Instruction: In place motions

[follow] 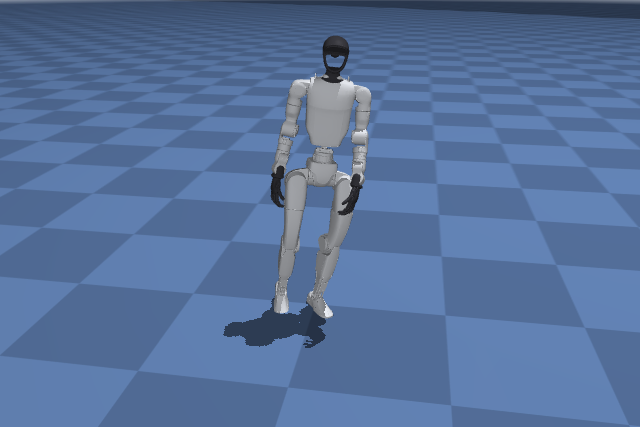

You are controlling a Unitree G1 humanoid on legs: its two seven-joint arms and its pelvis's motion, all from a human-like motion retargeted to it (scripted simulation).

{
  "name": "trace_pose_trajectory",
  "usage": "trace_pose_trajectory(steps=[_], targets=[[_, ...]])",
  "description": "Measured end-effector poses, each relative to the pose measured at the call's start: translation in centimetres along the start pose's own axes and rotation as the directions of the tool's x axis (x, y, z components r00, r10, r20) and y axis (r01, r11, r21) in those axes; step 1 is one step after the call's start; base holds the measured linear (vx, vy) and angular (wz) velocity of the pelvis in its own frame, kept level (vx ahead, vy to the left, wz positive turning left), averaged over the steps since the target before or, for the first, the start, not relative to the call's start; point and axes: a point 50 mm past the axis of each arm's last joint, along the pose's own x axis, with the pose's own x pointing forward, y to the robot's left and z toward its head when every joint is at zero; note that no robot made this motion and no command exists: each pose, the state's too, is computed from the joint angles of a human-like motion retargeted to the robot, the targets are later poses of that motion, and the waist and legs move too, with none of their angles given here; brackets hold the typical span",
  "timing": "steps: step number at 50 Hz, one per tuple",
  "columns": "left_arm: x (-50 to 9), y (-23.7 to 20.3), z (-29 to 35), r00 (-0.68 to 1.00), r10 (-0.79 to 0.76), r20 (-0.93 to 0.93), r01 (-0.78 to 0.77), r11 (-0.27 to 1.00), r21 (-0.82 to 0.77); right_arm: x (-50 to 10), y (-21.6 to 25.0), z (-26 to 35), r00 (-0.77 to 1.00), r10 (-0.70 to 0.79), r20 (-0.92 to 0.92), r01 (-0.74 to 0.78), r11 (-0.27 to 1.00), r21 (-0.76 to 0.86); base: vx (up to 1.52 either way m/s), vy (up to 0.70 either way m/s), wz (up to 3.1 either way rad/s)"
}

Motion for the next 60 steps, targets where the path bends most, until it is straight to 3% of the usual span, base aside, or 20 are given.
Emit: trace_pose_trajectory(steps=[8, 15, 20, 23, 28, 32, 35, 40, 45, 50, 53, 56, 60], targets=[[-2.0, -1.3, -8.7, 0.957, 0.004, -0.291, 0.007, 0.999, 0.036, 0.0, 0.1, 2.2, 0.993, 0.071, 0.094, -0.055, 0.985, -0.165, 0.03, -0.19, -0.88], [-3.1, -1.2, -11.3, 0.936, 0.069, -0.344, -0.082, 0.996, -0.023, 0.1, 0.6, 1.2, 0.995, 0.090, 0.031, -0.081, 0.969, -0.235, -0.16, -0.20, 0.08], [-4.8, -2.5, -14.8, 0.888, 0.034, -0.460, -0.057, 0.998, -0.036, -1.6, 0.7, -7.9, 0.949, 0.031, -0.314, -0.067, 0.992, -0.105, 0.13, -0.07, 0.51], [-5.5, -3.0, -16.1, 0.866, 0.033, -0.498, -0.061, 0.997, -0.041, -3.7, 1.7, -12.6, 0.852, 0.093, -0.514, -0.071, 0.996, 0.062, 0.00, -0.14, 0.23], [-7.2, -5.1, -18.7, 0.861, 0.025, -0.507, -0.121, 0.980, -0.158, -4.7, 3.3, -14.6, 0.803, 0.119, -0.584, -0.027, 0.986, 0.165, 0.05, -0.15, 0.01], [-10.9, -8.2, -23.0, 0.779, -0.042, -0.625, -0.111, 0.973, -0.204, -3.2, 2.4, -11.3, 0.859, 0.086, -0.504, -0.029, 0.992, 0.121, 0.03, -0.05, -0.13], [-14.9, -11.5, -26.2, 0.658, -0.255, -0.708, 0.108, 0.963, -0.246, -1.0, 0.9, -4.6, 0.936, 0.062, -0.347, -0.026, 0.994, 0.109, -0.19, -0.10, -0.90], [-21.9, -13.9, -30.1, 0.309, -0.307, -0.900, 0.354, 0.915, -0.191, -1.0, -1.4, 15.0, 0.976, 0.010, 0.219, -0.045, 0.987, 0.157, -0.24, -0.33, -1.51], [-26.8, -13.1, -32.3, 0.091, -0.275, -0.957, 0.531, 0.826, -0.187, -10.0, -6.0, 31.5, 0.669, -0.142, 0.729, -0.007, 0.980, 0.197, -0.14, -0.15, -1.12], [-28.5, -12.5, -33.0, 0.069, -0.242, -0.968, 0.416, 0.889, -0.193, -19.1, -9.3, 38.1, 0.319, -0.275, 0.907, 0.292, 0.939, 0.182, 0.07, 0.09, 0.07], [-26.7, -13.0, -32.3, 0.142, -0.291, -0.946, 0.282, 0.928, -0.243, -21.9, -9.1, 39.7, 0.198, -0.337, 0.920, 0.360, 0.898, 0.252, 0.01, 0.01, 0.13], [-23.0, -12.6, -30.8, 0.287, -0.286, -0.914, 0.185, 0.953, -0.240, -22.8, -8.3, 40.4, 0.151, -0.336, 0.930, 0.361, 0.894, 0.265, -0.07, -0.14, 0.29], [-18.5, -11.8, -28.6, 0.454, -0.261, -0.852, 0.132, 0.965, -0.226, -19.8, -6.7, 39.0, 0.230, -0.301, 0.925, 0.396, 0.898, 0.194, -0.01, -0.08, 0.44]])
